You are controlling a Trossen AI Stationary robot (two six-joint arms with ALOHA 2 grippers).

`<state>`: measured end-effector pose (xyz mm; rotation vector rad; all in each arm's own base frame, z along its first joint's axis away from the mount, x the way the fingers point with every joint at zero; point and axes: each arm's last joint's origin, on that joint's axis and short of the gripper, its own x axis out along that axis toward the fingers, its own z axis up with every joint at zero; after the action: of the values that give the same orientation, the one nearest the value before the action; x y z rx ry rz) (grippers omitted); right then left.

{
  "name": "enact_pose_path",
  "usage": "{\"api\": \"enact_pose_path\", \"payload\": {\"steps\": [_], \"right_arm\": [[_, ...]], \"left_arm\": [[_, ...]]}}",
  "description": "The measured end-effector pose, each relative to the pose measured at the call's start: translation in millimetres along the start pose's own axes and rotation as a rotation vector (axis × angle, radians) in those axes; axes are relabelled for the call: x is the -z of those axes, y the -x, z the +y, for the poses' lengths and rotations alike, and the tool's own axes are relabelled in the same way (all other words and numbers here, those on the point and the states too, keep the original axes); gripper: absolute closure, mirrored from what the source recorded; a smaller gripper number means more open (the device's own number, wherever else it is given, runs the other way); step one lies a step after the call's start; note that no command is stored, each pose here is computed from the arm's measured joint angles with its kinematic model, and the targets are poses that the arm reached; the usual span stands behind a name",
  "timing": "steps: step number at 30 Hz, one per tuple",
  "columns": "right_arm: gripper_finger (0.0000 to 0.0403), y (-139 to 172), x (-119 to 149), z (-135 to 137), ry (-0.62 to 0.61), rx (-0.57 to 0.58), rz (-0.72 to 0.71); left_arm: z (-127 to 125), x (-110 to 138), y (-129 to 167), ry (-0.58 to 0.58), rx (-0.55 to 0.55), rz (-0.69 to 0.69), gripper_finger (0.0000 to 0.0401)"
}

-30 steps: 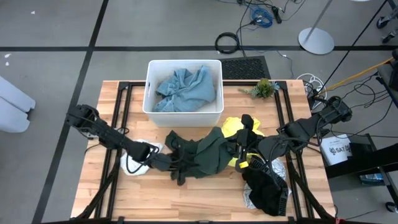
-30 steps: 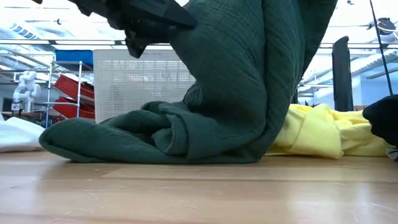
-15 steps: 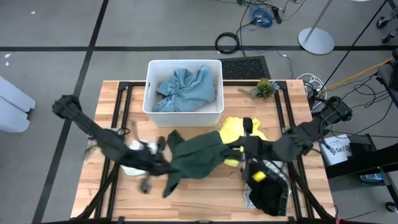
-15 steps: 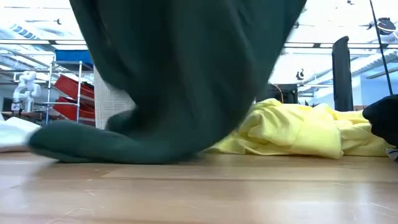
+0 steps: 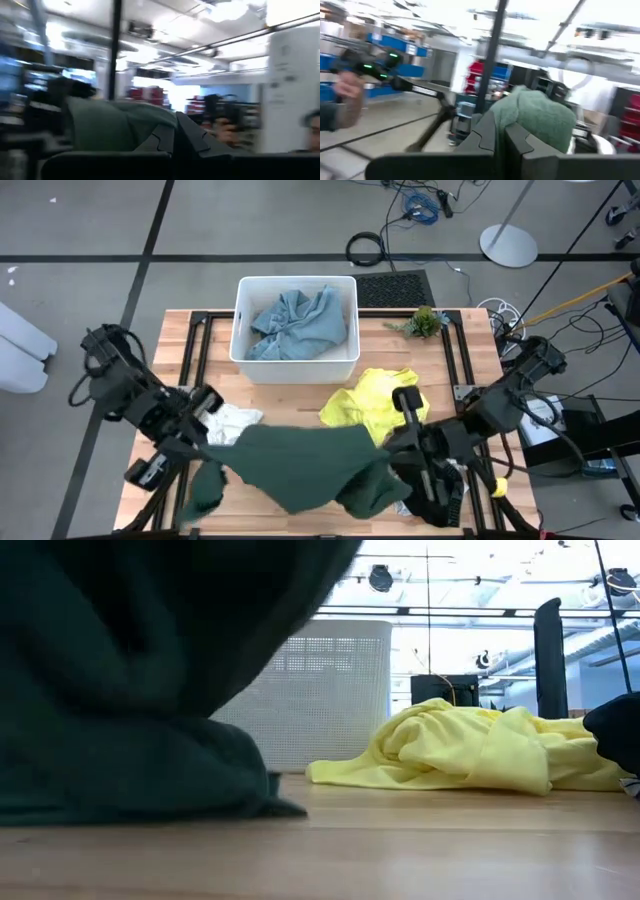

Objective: Fold laundry
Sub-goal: Fold the green shirt

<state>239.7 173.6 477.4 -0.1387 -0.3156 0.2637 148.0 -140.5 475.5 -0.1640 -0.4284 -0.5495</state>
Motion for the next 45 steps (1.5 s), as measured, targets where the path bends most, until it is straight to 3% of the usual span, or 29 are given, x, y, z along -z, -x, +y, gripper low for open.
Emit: {"api": "enact_pose_path", "payload": {"steps": [5, 9, 17, 23, 28, 32, 36, 40, 45], "right_arm": [[0.0403, -3, -4, -38, 0.064, 0.166, -0.046], [0.0403, 4, -20, -82, 0.095, 0.258, -0.118], [0.0403, -1, -61, -125, 0.121, 0.203, -0.108], [0.0403, -11, -85, -123, 0.072, 0.158, -0.043], [0.0403, -17, -87, -99, 0.02, 0.05, 0.045], [0.0403, -18, -68, -68, -0.041, -0.081, 0.243], [0.0403, -19, -40, -31, -0.15, -0.187, 0.479], [0.0403, -30, 2, 21, -0.239, -0.214, 0.673], [0.0403, -37, 47, 85, -0.291, -0.238, 0.793]], "left_arm": [[14, -45, 2, -0.164, -0.172, -0.018, 0.0393], [30, -92, 11, -0.208, -0.287, -0.036, 0.0393], [47, -136, 28, -0.27, -0.423, 0.03, 0.0393], [45, -145, 26, -0.254, -0.355, 0.009, 0.0393], [39, -125, 12, -0.169, -0.22, 0.132, 0.0393], [31, -92, 0, -0.115, -0.14, 0.368, 0.0393], [19, -51, -10, -0.029, -0.114, 0.621, 0.0393], [-1, 0, -24, 0.054, -0.101, 0.842, 0.0393], [-36, 62, -35, 0.119, -0.072, 1.035, 0.0393]]}}
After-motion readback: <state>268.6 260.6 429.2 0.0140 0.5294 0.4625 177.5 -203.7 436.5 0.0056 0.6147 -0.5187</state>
